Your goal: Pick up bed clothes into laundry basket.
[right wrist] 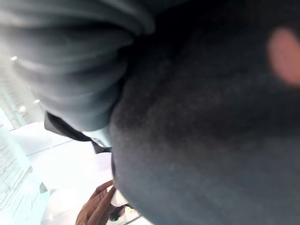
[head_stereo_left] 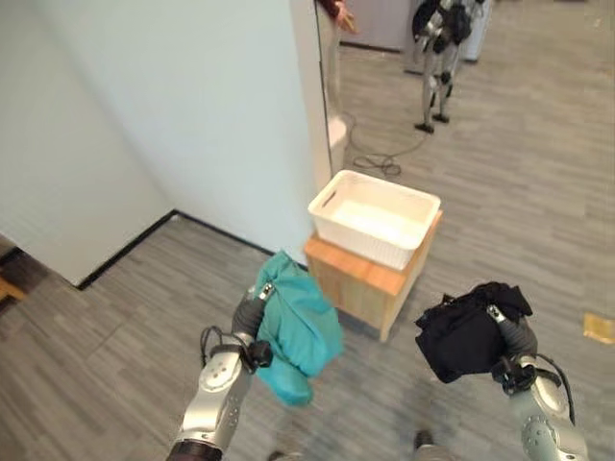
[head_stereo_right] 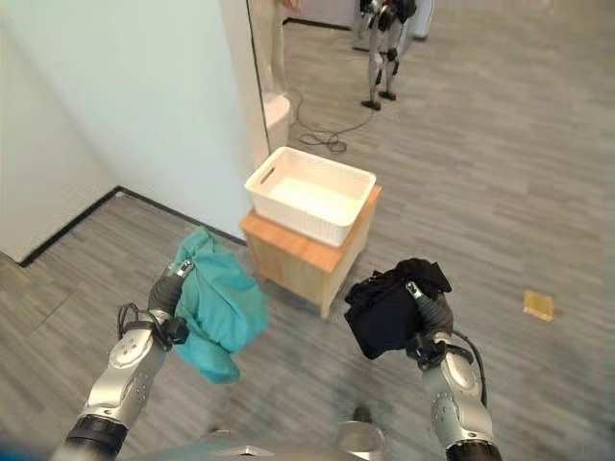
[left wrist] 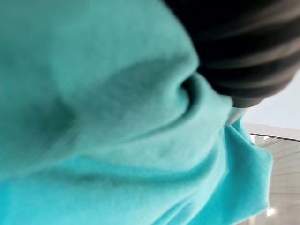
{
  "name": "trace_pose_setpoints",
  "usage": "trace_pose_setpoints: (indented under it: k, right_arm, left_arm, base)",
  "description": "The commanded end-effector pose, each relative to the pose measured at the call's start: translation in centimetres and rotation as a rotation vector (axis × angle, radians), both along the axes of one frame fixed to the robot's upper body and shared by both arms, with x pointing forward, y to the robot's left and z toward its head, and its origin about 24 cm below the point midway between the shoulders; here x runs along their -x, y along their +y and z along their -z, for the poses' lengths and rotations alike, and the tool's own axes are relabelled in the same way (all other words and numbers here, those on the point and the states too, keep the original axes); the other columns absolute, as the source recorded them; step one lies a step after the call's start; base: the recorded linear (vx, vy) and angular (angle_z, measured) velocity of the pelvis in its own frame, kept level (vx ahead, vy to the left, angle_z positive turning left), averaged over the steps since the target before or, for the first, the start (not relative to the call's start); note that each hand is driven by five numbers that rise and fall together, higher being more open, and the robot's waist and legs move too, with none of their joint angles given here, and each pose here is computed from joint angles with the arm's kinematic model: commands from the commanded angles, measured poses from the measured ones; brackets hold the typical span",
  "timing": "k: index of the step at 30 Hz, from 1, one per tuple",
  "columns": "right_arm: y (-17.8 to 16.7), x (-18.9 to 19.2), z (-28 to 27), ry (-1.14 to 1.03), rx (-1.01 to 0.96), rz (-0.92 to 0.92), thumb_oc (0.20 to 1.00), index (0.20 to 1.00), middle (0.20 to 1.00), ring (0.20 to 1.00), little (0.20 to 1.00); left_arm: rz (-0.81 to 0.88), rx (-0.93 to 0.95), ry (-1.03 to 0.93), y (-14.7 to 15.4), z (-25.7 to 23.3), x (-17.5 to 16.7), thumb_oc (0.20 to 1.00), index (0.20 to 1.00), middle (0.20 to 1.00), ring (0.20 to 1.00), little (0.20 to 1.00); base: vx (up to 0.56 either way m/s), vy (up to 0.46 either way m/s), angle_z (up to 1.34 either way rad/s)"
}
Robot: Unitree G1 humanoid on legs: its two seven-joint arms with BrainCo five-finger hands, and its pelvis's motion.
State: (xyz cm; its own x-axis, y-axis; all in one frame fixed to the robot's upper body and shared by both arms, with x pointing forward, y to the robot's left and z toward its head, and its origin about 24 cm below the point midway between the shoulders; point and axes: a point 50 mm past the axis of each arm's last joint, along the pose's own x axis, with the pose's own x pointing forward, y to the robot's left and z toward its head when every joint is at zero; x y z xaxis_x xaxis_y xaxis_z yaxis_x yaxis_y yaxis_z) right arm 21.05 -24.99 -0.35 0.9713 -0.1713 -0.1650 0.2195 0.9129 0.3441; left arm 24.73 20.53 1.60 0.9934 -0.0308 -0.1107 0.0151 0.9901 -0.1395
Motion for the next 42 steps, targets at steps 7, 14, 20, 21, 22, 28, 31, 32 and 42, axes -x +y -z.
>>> trace_pose_setpoints:
  k: [7, 14, 20, 21, 22, 28, 31, 32, 42]
  right_arm:
    - [-0.9, -1.3, -3.8, -0.188, 0.036, 0.015, 0.200, 0.200, 0.200, 0.200, 0.200]
    - [1.7, -2.6, -4.4, -0.232, 0.015, -0.072, 0.200, 0.200, 0.200, 0.200, 0.200]
    - [3.6, -3.9, -5.0, -0.270, -0.002, -0.125, 0.200, 0.200, 0.200, 0.200, 0.200]
    - [3.4, -3.8, -4.9, -0.263, 0.016, -0.122, 0.200, 0.200, 0.200, 0.200, 0.200]
    - [3.2, -3.7, -5.2, -0.266, 0.038, -0.119, 0.200, 0.200, 0.200, 0.200, 0.200]
    - [-1.8, -3.4, -8.6, -0.339, 0.243, -0.027, 0.200, 0.200, 0.200, 0.200, 0.200]
    - [-2.5, -4.6, -12.0, -0.393, 0.425, -0.120, 0.200, 0.200, 0.200, 0.200, 0.200]
    - [-2.6, -4.7, -12.0, -0.393, 0.427, -0.121, 0.200, 0.200, 0.200, 0.200, 0.200]
    - [-2.7, -14.7, -27.7, -0.484, 1.083, -0.053, 0.200, 0.200, 0.200, 0.200, 0.200]
  left_arm:
    - [0.044, 0.038, -0.147, -0.4, -2.9, -0.9, 0.200, 0.200, 0.200, 0.200, 0.200]
    - [0.063, 0.070, -0.096, -1.2, -1.5, -0.6, 0.200, 0.200, 0.200, 0.200, 0.200]
    - [0.019, 0.055, -0.110, 0.0, -2.0, -0.3, 0.200, 0.200, 0.200, 0.200, 0.200]
    - [0.016, 0.050, -0.108, 0.1, -1.9, -0.2, 0.200, 0.200, 0.200, 0.200, 0.200]
    - [0.017, 0.039, -0.113, 0.3, -2.1, -0.2, 0.200, 0.200, 0.200, 0.200, 0.200]
    - [0.099, -0.001, -0.142, -0.8, -3.0, -1.4, 0.200, 0.200, 0.200, 0.200, 0.200]
    - [0.162, -0.007, -0.117, -1.8, -2.4, -1.5, 0.200, 0.200, 0.200, 0.200, 0.200]
    - [0.162, -0.005, -0.118, -1.8, -2.4, -1.5, 0.200, 0.200, 0.200, 0.200, 0.200]
    - [0.262, 0.129, 0.060, -3.6, 1.2, 1.9, 0.200, 0.200, 0.200, 0.200, 0.200]
  base:
    - [0.27, -0.110, -0.07]
    - [0.34, 0.058, 0.05]
    - [0.33, 0.190, -0.24]
    - [0.25, 0.119, -0.05]
    - [0.17, 0.050, 0.35]
    - [0.30, -0.090, 0.79]
    - [0.17, -0.134, 1.60]
    - [0.16, -0.140, 0.95]
    - [0.07, -0.100, 0.02]
